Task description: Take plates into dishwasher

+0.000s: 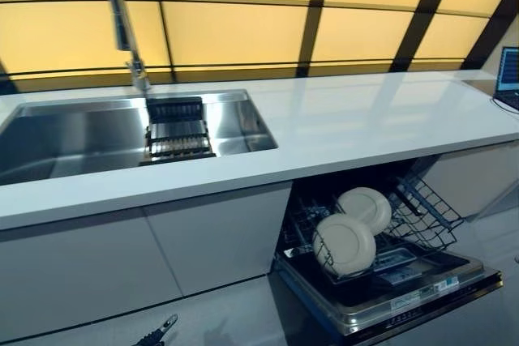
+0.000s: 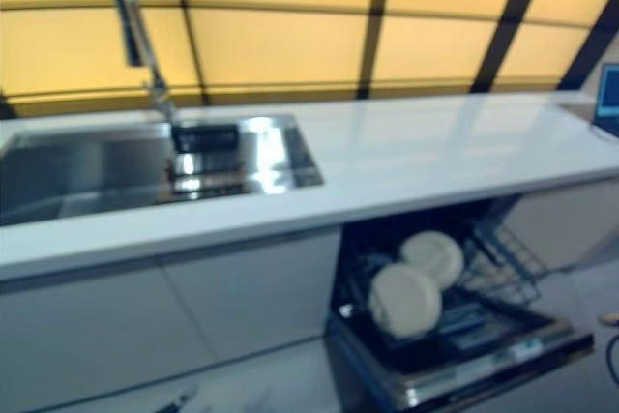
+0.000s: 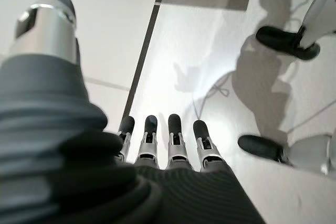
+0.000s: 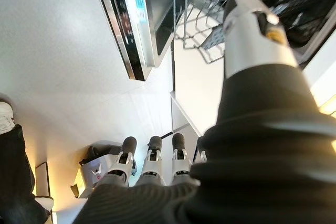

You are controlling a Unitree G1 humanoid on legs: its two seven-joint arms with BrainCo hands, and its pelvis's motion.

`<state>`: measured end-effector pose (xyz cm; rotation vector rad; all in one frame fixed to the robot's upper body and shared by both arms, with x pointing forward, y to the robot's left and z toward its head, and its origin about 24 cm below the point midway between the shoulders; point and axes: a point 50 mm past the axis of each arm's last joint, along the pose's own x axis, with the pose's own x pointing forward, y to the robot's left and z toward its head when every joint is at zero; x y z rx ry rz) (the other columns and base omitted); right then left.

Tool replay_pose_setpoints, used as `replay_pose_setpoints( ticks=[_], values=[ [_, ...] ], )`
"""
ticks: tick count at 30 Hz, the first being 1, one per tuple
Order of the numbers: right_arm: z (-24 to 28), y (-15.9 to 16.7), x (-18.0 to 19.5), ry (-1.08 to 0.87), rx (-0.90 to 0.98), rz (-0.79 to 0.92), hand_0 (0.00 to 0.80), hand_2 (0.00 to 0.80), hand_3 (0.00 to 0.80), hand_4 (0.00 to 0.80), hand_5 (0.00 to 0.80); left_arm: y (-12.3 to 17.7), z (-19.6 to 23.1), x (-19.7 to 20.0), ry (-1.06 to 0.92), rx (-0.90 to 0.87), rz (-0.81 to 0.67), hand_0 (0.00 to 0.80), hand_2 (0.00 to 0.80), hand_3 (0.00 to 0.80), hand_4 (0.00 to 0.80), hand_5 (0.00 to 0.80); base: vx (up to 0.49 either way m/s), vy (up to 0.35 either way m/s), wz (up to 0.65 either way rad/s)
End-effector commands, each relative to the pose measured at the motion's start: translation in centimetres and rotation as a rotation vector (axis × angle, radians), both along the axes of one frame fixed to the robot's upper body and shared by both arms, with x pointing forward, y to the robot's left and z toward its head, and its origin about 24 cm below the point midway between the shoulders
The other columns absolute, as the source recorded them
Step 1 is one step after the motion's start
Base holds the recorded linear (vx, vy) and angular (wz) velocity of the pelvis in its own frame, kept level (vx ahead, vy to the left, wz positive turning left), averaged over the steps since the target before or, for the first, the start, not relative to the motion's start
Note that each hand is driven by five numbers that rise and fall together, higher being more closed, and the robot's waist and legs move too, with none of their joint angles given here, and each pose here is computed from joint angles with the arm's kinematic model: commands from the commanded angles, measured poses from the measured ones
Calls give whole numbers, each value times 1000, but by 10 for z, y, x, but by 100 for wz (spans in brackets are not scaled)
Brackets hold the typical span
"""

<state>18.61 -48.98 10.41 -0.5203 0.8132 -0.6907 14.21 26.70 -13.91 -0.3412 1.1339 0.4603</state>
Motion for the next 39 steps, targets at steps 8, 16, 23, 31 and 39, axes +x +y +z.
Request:
replay_pose_setpoints(
  ticks=[8,16,23,31,39],
  values=[
    [2,10,21,-87,-35,4,0,0,0,0,0,38,5,-27,48,105,34,0,0,0,0,0,-165,95,-9],
    [-50,20,-8,-51,137,-73,0,0,0,0,0,54,5,-59,149,122,37,0,0,0,0,0,-110,71,-39],
    [-114,53,-32,-202,499,-218,0,0,0,0,0,61,5,-85,172,33,175,0,0,0,0,0,-205,-150,-41],
    [-185,117,-46,-310,775,-362,0,0,0,0,0,41,-5,-81,50,-40,388,0,0,0,0,0,-56,-331,-22],
    [-199,132,-54,-461,871,-447,0,0,0,0,0,20,-10,-68,-18,-128,322,0,0,0,0,0,-24,-89,9]
  ],
)
